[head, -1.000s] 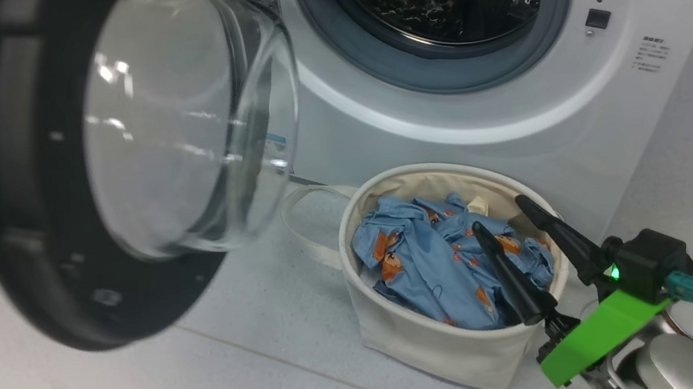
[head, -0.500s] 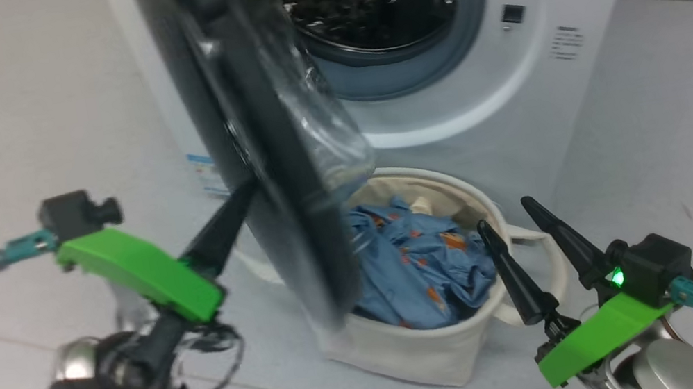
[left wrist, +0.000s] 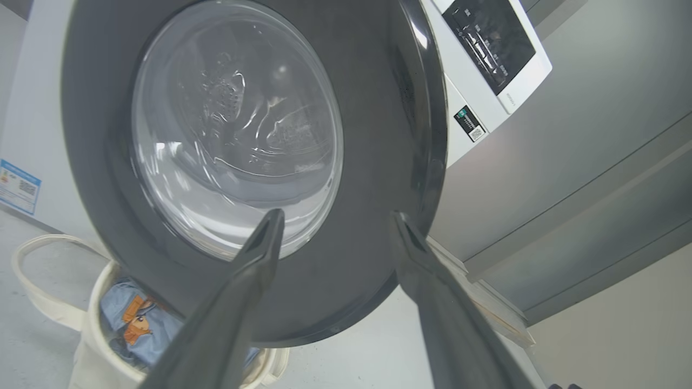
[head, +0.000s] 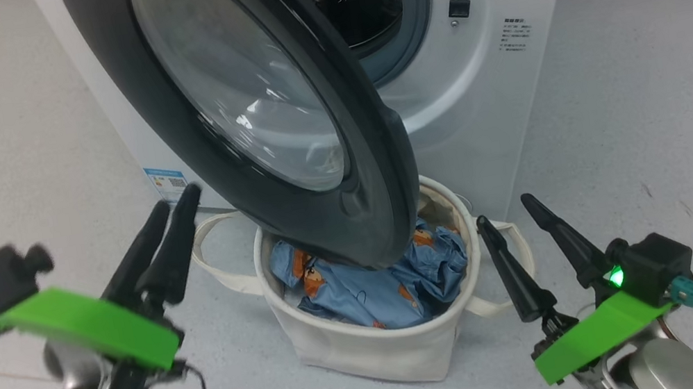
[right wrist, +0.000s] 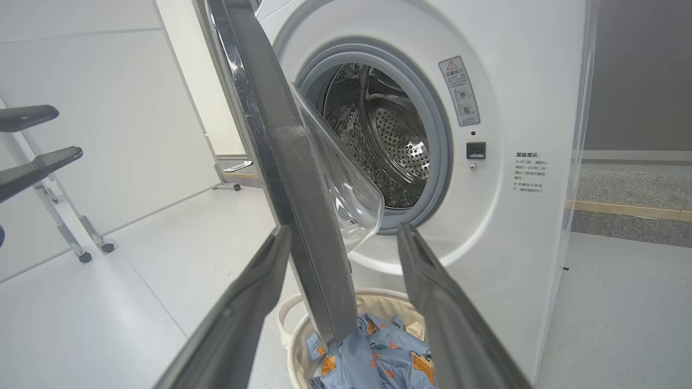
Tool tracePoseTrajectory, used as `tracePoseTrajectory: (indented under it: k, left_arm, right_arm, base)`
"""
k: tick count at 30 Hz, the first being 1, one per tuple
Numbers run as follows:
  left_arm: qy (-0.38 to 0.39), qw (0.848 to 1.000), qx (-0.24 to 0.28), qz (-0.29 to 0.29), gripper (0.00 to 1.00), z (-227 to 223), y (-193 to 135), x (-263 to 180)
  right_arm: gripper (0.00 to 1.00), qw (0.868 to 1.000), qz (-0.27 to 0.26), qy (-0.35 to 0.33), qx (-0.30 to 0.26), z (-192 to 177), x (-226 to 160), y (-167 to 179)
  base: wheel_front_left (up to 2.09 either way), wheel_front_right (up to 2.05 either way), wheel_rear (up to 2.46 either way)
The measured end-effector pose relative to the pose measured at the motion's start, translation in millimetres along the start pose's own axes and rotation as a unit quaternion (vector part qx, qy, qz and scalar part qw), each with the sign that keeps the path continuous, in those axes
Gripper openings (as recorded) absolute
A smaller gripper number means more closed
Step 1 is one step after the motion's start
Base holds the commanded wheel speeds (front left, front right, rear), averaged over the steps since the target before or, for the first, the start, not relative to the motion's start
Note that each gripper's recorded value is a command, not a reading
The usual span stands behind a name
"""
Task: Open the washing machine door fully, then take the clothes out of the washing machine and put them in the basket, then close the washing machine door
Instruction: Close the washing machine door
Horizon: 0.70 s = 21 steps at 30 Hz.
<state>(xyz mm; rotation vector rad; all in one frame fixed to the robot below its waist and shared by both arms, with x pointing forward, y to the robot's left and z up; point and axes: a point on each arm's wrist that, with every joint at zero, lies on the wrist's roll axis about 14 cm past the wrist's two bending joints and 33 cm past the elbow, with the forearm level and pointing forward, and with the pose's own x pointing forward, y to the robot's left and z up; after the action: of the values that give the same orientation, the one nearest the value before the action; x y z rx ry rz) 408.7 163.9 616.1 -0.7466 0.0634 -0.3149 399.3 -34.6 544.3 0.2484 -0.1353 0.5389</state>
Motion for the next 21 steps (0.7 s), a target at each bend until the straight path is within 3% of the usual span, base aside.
tracePoseTrajectory:
  k: [6,13,17,21]
  left_arm:
    - [-0.029,0.998,0.056,0.031,1.0,-2.6,22.9,-21.7]
    - [-0.041,0.982,0.174,0.055,1.0,-20.9,45.6,-32.8]
    - [-0.039,0.97,0.236,0.052,1.0,-36.5,54.6,-34.4]
    - [-0.036,0.964,0.262,0.032,1.0,-50.1,51.9,-31.9]
  right_arm:
    - [1.0,1.0,0.003,-0.001,0.0,0.6,0.8,1.8]
    - [1.0,1.0,-0.002,0.002,0.002,-2.2,0.3,-1.6]
    - [1.0,1.0,-0.008,-0.002,-0.002,1.5,-2.4,-5.6]
    - [1.0,1.0,-0.016,-0.011,-0.009,8.6,-5.5,-10.5]
  base:
    - [0.0,0.0,0.0]
    - [0.0,0.0,0.0]
    - [0.0,0.0,0.0]
    - [0.0,0.0,0.0]
